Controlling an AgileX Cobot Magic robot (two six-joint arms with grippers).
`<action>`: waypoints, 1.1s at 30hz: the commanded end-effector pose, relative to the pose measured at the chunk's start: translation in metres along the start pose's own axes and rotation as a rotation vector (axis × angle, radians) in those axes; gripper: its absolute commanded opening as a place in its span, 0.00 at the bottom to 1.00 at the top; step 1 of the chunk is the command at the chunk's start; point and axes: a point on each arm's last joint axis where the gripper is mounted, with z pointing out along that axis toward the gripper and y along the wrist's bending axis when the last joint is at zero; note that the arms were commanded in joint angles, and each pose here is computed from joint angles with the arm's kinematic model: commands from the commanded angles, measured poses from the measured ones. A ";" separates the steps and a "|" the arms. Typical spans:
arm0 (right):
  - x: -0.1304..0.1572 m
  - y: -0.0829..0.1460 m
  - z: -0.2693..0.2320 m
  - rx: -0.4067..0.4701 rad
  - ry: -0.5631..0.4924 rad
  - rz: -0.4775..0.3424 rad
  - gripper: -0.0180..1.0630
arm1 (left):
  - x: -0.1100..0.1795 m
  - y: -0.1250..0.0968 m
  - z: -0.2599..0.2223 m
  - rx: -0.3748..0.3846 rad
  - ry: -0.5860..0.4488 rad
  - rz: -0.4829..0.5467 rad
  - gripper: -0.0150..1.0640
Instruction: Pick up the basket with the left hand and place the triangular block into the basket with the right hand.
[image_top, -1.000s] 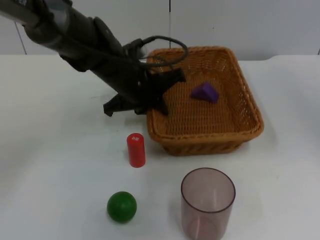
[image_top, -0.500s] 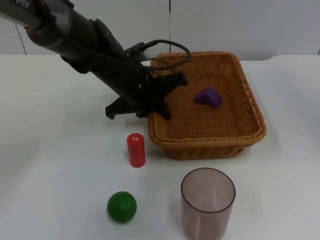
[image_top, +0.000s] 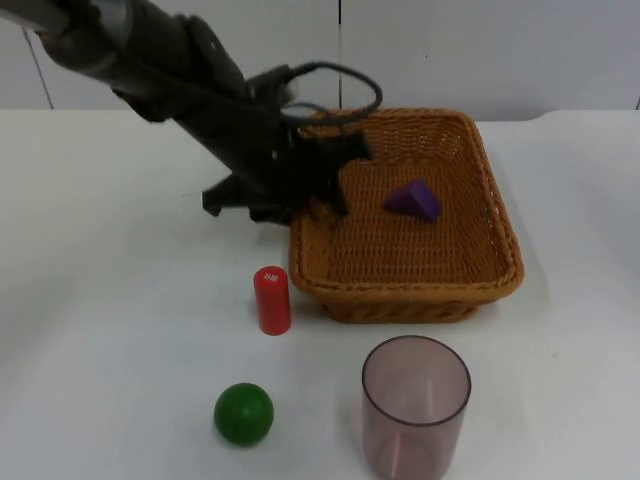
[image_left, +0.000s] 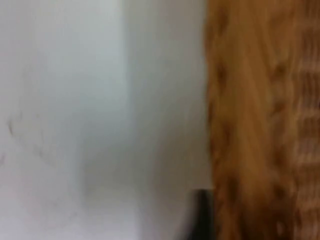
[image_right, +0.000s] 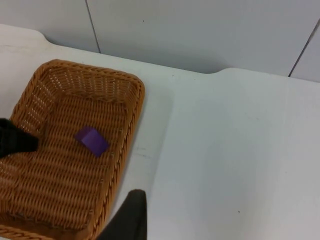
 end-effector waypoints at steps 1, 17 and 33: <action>-0.001 -0.001 -0.003 0.008 -0.013 -0.001 0.98 | -0.006 -0.009 -0.013 0.012 -0.026 0.020 0.77; -0.001 -0.001 -0.003 0.009 -0.014 -0.001 0.98 | -0.029 -0.029 -0.122 -0.222 -0.093 0.251 0.99; 0.009 -0.002 0.001 0.025 -0.096 0.040 0.98 | -0.013 -0.033 -0.363 -0.323 -0.603 0.377 0.99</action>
